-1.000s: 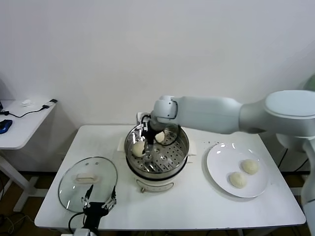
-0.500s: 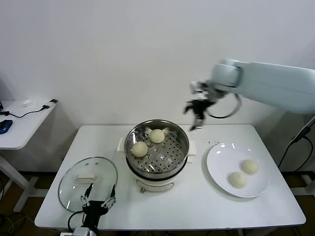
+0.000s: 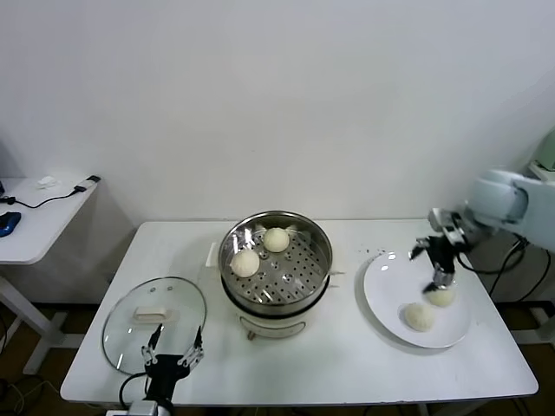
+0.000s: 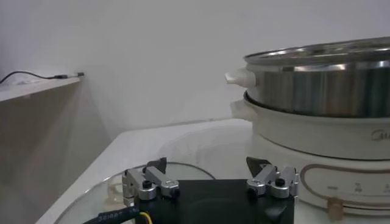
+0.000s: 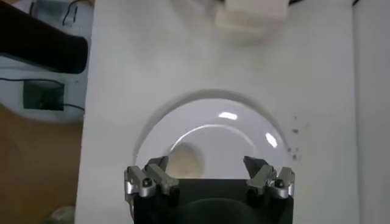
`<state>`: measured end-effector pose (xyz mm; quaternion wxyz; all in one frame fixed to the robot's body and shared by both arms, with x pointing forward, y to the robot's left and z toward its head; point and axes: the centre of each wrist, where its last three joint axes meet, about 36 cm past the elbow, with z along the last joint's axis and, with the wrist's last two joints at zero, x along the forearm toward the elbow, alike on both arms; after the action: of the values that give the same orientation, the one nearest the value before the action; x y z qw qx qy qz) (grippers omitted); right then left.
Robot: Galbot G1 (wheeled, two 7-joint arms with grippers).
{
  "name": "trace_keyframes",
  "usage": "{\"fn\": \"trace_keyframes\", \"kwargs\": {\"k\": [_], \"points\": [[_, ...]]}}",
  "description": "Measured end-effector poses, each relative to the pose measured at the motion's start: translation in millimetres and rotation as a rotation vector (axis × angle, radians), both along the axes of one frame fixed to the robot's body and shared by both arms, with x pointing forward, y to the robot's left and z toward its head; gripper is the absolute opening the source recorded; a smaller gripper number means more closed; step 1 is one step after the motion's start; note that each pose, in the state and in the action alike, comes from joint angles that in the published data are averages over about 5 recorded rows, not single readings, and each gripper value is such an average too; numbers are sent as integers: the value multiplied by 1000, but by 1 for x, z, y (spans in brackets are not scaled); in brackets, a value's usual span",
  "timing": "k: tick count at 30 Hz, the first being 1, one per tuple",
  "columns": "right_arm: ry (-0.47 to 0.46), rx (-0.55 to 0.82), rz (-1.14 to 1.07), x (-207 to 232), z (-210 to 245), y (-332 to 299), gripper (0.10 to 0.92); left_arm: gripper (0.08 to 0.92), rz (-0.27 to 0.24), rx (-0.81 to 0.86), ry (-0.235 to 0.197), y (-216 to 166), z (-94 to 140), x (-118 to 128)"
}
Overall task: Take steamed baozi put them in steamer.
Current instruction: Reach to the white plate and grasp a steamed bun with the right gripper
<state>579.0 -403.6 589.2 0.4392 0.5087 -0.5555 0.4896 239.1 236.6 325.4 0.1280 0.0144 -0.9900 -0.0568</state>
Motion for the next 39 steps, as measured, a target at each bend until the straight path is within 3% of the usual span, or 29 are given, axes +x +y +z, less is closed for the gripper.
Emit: {"fn": "trace_keyframes", "kwargs": {"k": [22, 33, 39], "points": [[4, -58, -113, -22, -114, -17, 823, 823, 3, -6, 12, -2, -7, 4], [-4, -52, -128, -20, -134, -11, 821, 823, 0, -8, 12, -3, -7, 5], [-12, -48, -127, -16, -136, -8, 765, 823, 0, -7, 14, -4, -7, 5]]}}
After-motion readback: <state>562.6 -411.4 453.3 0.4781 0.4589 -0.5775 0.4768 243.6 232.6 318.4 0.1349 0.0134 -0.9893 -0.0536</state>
